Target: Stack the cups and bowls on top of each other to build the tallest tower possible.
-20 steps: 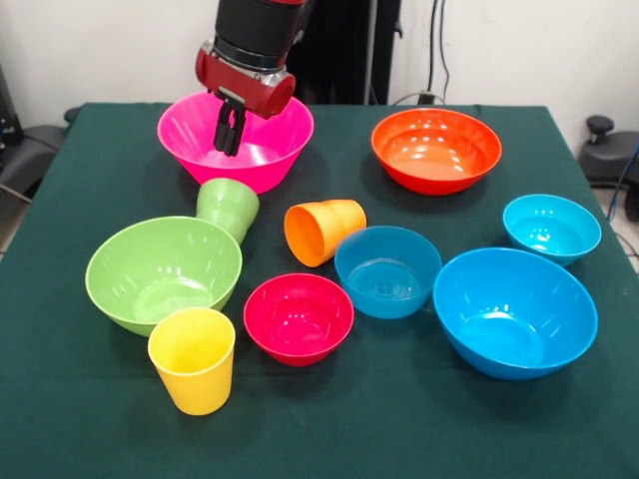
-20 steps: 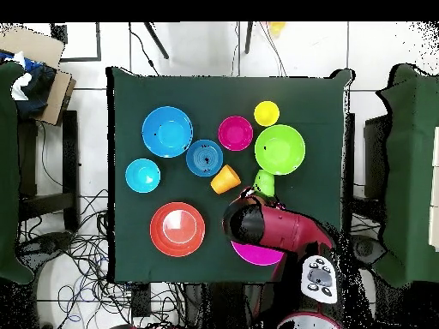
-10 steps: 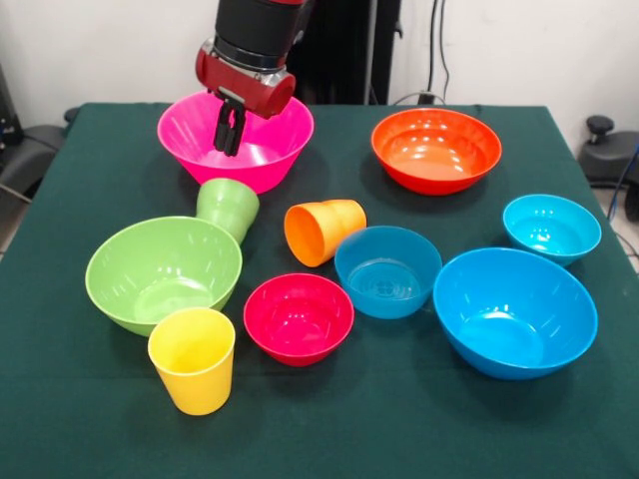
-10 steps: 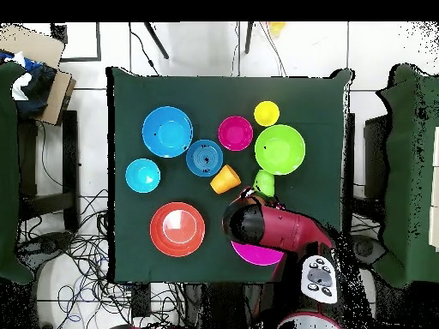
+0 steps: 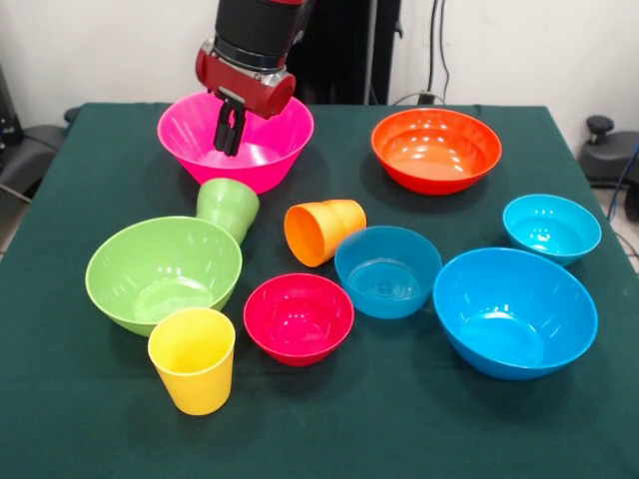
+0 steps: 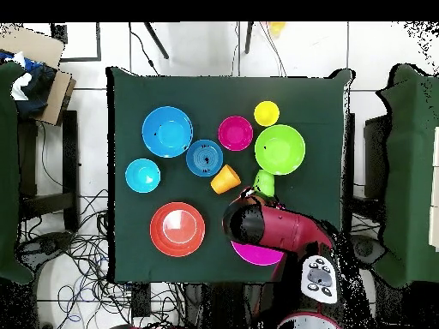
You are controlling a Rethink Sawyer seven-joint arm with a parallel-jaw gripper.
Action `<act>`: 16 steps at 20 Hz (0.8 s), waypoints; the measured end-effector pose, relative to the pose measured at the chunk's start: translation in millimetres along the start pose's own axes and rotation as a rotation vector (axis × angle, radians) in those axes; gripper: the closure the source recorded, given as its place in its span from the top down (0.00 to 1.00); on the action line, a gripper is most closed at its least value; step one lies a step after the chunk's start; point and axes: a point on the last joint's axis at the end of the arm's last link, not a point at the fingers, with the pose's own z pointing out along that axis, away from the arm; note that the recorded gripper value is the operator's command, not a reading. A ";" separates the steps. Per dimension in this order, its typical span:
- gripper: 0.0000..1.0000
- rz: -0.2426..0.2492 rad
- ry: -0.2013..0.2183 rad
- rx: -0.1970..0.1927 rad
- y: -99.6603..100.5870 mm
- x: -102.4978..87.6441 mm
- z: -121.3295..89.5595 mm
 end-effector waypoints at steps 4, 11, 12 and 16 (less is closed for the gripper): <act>0.00 -0.002 0.000 0.000 1.0 0.4 -0.3; 0.00 -0.012 -0.002 -0.003 6.0 2.4 -1.7; 0.00 -0.013 -0.002 -0.003 6.6 2.7 -1.9; 0.00 -0.021 -0.004 -0.005 10.8 4.4 -3.1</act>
